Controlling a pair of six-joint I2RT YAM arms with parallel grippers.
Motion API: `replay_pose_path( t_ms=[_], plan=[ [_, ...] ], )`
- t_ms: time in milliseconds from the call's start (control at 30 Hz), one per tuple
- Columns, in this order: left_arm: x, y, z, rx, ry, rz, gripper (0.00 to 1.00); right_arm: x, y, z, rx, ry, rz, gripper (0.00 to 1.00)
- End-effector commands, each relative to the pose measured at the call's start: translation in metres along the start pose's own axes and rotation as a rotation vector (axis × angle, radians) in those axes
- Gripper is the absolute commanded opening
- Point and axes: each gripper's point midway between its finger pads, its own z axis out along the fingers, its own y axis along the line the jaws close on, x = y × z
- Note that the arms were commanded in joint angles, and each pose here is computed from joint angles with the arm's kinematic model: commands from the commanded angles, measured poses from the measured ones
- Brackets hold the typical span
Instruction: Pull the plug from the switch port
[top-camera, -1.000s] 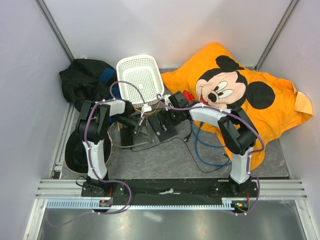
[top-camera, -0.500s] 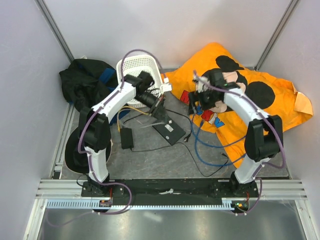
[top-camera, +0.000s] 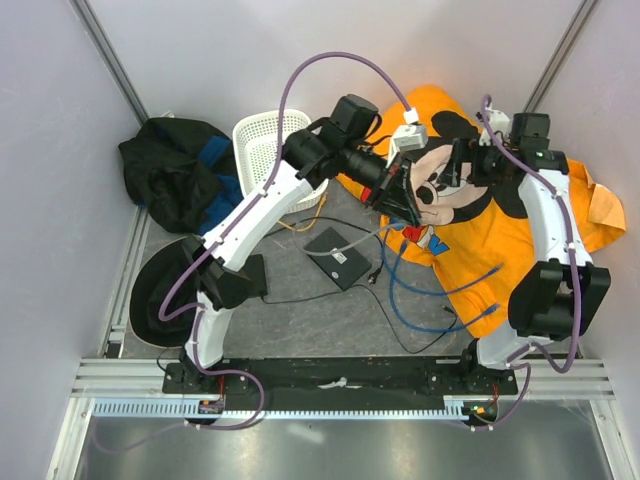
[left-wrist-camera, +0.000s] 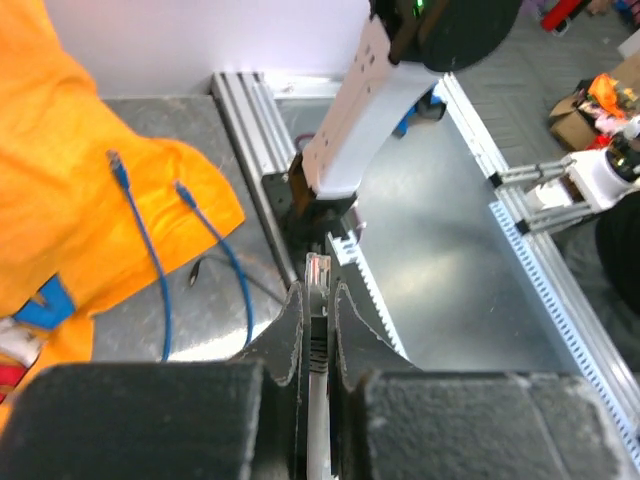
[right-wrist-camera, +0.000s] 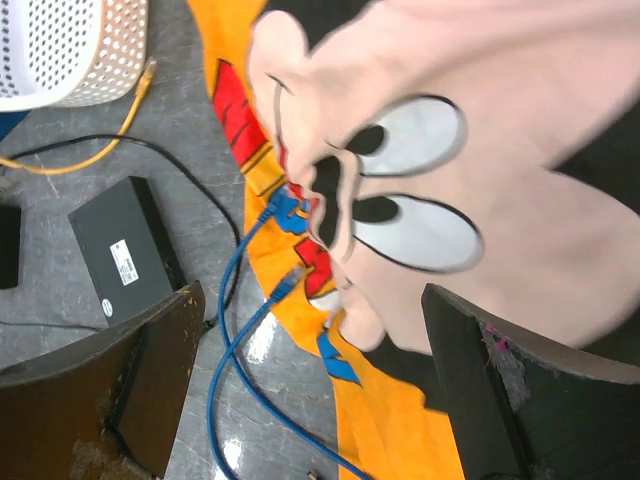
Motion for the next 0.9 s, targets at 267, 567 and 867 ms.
replay_pose_path(
  t_ms=[267,567,867],
  plan=[
    [-0.099,0.045,0.036,-0.253,-0.297,0.108,0.02,0.006,-0.017,-0.048,0.025,-0.087,0.117,0.98],
    [-0.010,0.106,0.098,-0.225,-0.189,-0.136,0.02,-0.004,-0.030,-0.078,0.085,-0.127,0.074,0.98],
    [0.028,0.114,0.157,-0.140,-0.123,-0.107,0.06,-0.004,-0.040,-0.093,0.134,-0.158,0.093,0.98]
  ],
)
